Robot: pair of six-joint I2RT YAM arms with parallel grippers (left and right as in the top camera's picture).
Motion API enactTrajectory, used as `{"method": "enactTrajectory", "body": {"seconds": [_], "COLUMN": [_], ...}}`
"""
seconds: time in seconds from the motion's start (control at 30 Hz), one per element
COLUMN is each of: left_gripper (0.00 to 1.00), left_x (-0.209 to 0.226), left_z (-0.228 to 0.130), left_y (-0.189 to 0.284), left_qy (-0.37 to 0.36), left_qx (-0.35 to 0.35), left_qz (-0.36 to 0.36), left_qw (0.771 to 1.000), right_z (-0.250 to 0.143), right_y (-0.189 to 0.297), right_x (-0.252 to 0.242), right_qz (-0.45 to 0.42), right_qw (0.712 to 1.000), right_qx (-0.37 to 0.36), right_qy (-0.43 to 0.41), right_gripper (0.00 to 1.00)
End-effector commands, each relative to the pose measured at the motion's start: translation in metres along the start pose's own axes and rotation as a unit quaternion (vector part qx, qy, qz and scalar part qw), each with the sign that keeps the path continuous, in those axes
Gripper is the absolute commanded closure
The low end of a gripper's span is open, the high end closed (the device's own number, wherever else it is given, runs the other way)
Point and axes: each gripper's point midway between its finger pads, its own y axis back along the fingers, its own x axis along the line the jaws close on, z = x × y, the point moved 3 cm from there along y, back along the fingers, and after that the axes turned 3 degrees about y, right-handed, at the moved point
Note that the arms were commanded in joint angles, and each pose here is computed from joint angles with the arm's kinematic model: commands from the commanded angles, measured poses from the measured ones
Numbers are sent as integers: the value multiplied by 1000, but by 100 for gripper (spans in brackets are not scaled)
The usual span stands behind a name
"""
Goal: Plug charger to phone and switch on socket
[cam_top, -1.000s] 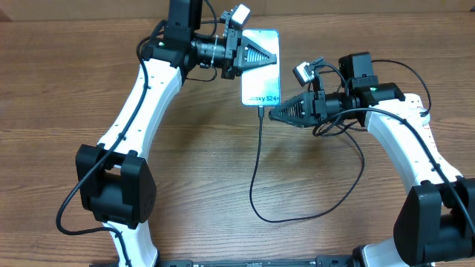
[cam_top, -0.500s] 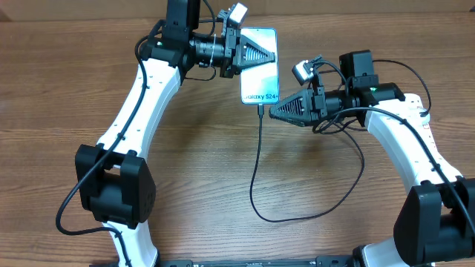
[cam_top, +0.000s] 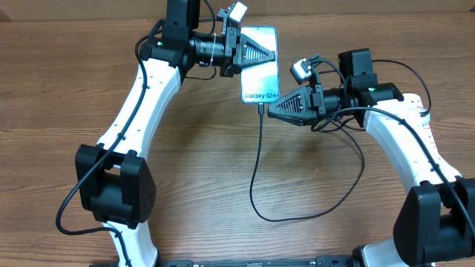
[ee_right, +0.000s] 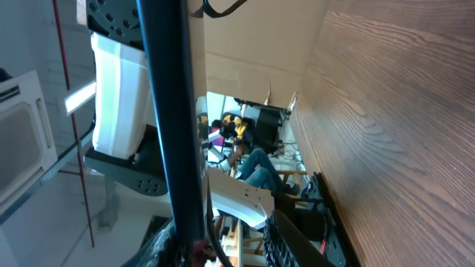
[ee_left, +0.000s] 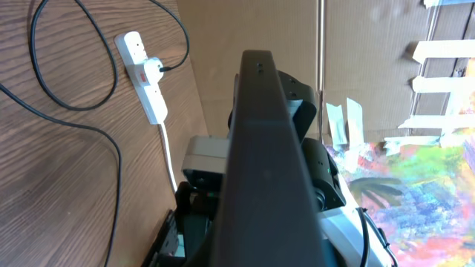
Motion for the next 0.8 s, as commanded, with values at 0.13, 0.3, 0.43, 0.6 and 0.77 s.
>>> {"method": "enactTrajectory", "body": {"seconds": [0.13, 0.3, 0.43, 0.6, 0.77], "left_gripper": [96, 96, 96, 96, 96], "left_x": [-11, -10, -10, -10, -10], "left_z": [-6, -4, -4, -4, -4], "left_y": [-3, -3, -3, -3, -3], "left_qy": [-1, -1, -1, -1, -1], "left_qx": [13, 8, 7, 7, 8], "left_qz": [-11, -7, -6, -6, -7], "left_qw": [1000, 1000, 1000, 1000, 1000], "right_z": [3, 5, 3, 3, 6], "right_y": [-4, -5, -10, -16, -17], "right_x": [13, 14, 15, 17, 19], "right_qz": [17, 18, 20, 23, 23], "right_qw": [1000, 1000, 1000, 999, 999], "right_qx": [9, 11, 19, 28, 29], "right_qy": [13, 10, 13, 16, 18], "right_gripper": [70, 71, 71, 72, 84]}}
